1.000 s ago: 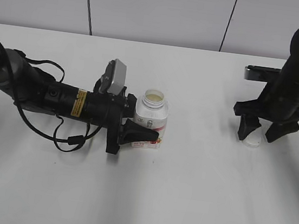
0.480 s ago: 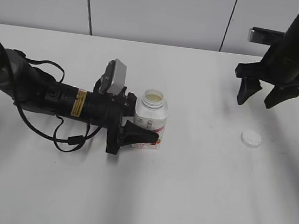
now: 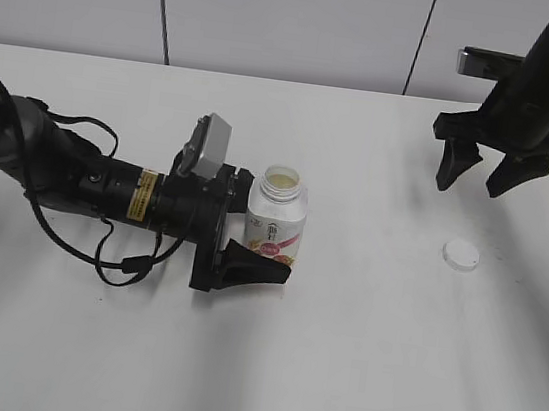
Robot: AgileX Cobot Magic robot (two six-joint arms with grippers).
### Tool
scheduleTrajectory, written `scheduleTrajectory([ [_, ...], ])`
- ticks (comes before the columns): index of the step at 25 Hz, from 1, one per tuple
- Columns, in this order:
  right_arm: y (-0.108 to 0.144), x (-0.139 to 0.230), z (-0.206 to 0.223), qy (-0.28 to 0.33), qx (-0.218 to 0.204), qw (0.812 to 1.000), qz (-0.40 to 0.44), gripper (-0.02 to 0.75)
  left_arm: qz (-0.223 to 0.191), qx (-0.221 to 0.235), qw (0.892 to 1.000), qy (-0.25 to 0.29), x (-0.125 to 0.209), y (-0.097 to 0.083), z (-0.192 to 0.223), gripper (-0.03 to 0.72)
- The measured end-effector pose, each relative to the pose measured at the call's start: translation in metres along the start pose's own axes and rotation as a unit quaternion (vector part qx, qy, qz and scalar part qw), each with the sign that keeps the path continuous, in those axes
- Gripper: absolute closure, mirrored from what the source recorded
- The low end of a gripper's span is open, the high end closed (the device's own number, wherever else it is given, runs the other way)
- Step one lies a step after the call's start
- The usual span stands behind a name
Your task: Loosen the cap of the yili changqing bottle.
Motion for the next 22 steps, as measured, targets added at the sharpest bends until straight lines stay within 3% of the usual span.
scheduleTrajectory([
  [15,0.000,0.002,0.000,0.008,0.000,1.000,-0.001,0.191,0.006,-0.015,1.000,-0.015,-0.010,0.006,-0.011,0.084],
  [22,0.000,0.003,0.000,0.011,-0.001,1.000,0.000,0.192,0.038,-0.028,0.999,-0.027,-0.038,0.010,-0.021,0.091],
])
Point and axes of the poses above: a point on each arm's last joint axis where the gripper is mounted, z pointing out along that axis toward the gripper, y along the wrist's bending axis when the last joint is at zero, x = y × z, the point moved 3 cm from there along z, pointing out along that axis toward the gripper, and after that the axes turned 1 degree about z, right-handed, at the moved point
